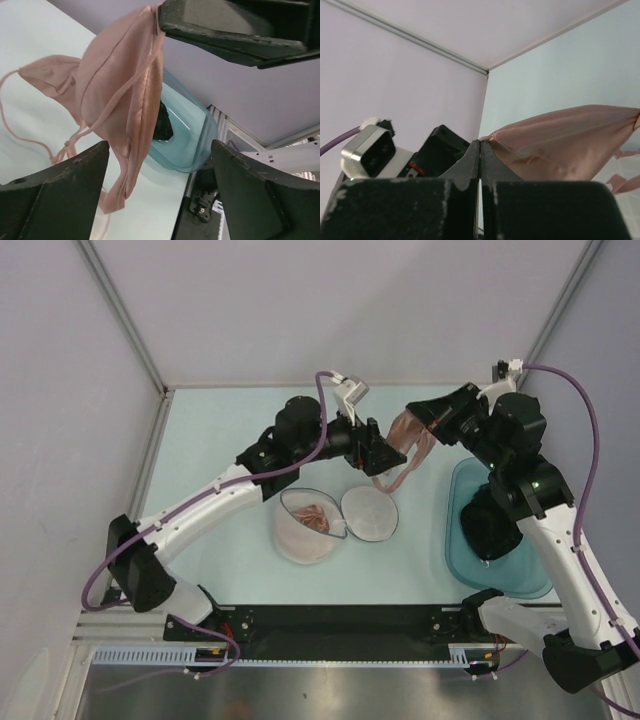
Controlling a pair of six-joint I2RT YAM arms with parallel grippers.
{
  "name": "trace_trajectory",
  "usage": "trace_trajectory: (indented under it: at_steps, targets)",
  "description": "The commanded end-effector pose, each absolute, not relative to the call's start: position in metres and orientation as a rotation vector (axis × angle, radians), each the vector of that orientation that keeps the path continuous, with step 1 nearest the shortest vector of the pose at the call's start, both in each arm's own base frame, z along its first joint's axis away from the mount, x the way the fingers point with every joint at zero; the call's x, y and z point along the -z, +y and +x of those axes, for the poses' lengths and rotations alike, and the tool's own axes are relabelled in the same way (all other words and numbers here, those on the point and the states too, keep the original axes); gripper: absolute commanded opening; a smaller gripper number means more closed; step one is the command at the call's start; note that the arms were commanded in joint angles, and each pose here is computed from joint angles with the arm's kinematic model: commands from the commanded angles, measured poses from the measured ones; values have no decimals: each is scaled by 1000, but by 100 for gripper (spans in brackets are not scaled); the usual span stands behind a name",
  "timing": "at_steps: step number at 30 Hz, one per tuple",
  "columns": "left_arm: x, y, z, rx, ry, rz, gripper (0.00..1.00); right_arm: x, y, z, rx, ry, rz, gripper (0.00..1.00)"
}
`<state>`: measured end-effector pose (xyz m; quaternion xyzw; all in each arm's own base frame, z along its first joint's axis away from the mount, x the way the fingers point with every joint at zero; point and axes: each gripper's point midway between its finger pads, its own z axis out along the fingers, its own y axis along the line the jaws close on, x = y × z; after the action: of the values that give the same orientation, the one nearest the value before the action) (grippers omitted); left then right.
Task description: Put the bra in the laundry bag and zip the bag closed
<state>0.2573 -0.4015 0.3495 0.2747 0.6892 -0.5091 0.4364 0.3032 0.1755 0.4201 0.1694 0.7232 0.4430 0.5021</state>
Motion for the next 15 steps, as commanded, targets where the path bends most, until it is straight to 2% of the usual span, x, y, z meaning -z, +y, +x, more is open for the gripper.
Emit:
trace_trajectory:
  at_steps: [1,2,4,5,6,9,12,15]
  targets:
    - [-373,-419,259,1341,1678,666,85,-447,182,284,-1178,1674,348,0]
    - [-371,-422,261,1345,1692,652,84,-447,183,280,-1190,1677,338,0]
    - [-364,-427,265,1357,1714,653,72,-444,185,275,-1207,1689,325,0]
    - [-364,-429,265,1366,1720,644,63,-443,186,272,-1215,1695,313,0]
    - [-362,-428,266,1357,1746,632,45,-444,186,268,-1223,1695,304,0]
    - [-363,-420,275,1322,1778,576,22,-433,185,262,-1211,1742,274,0]
    - [-365,-407,277,1351,1802,524,3,-415,178,260,-1178,1804,267,0]
    - [-361,-394,277,1369,1846,474,0,-400,163,260,-1102,1850,256,32]
